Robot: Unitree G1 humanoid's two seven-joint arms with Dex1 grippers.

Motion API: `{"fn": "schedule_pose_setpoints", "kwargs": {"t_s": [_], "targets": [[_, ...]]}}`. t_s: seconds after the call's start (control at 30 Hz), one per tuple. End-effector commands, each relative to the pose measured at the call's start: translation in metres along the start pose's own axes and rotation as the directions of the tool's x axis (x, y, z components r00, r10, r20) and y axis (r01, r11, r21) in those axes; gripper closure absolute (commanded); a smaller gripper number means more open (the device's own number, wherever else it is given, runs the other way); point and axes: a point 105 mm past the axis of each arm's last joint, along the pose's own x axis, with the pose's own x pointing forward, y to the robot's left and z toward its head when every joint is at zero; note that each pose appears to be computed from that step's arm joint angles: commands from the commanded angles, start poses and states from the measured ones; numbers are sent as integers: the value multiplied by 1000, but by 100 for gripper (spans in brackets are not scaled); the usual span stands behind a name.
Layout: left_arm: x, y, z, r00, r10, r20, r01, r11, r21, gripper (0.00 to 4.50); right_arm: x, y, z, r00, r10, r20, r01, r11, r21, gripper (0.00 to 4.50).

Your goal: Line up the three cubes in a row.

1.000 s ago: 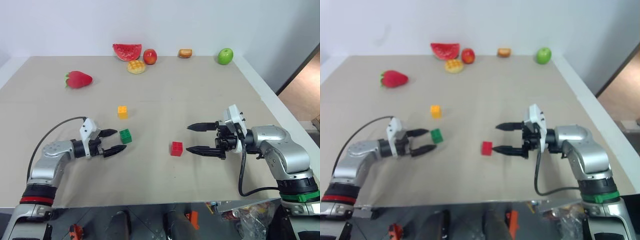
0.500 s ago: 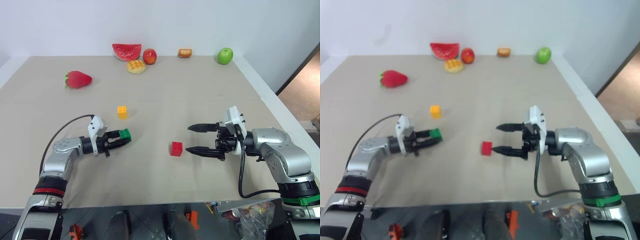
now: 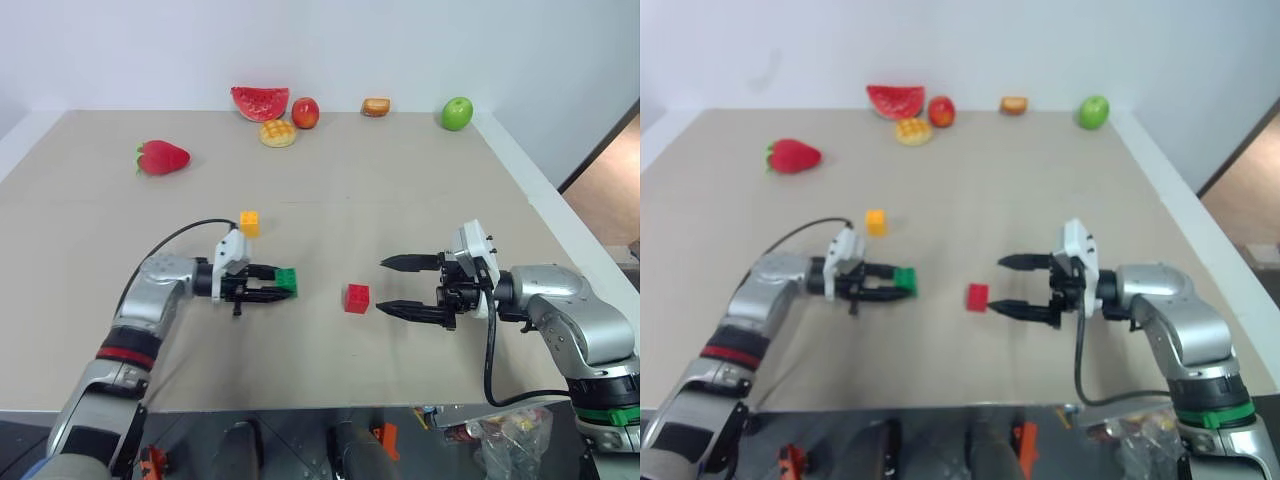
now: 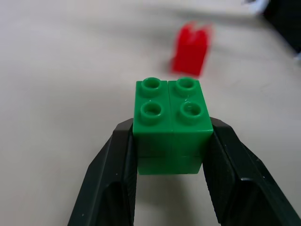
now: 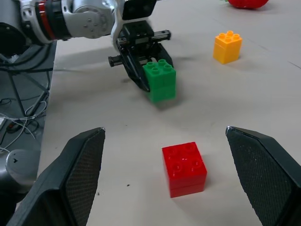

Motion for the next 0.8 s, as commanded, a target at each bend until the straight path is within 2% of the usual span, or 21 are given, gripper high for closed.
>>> {"fn": "schedule_pose_setpoints", "kwargs": {"t_s": [0.03, 0.23, 0.47, 0.8], "targets": [[10, 3, 3, 998, -62, -23, 62, 998, 23, 285, -9, 5, 14, 999, -37, 24, 38, 998, -46, 23], [27, 1, -7, 994, -106, -27, 106, 994, 7, 285, -16, 12, 10, 995, -93, 31, 94, 995, -28, 23], [11, 4, -26, 997, -44, -65, 43, 999, -23, 285, -16, 12, 10, 993, -110, 35, 111, 994, -25, 23], [6, 5, -23, 999, -5, -33, 5, 1000, -14, 285, -9, 8, 12, 995, -85, 47, 87, 996, -32, 23]]}}
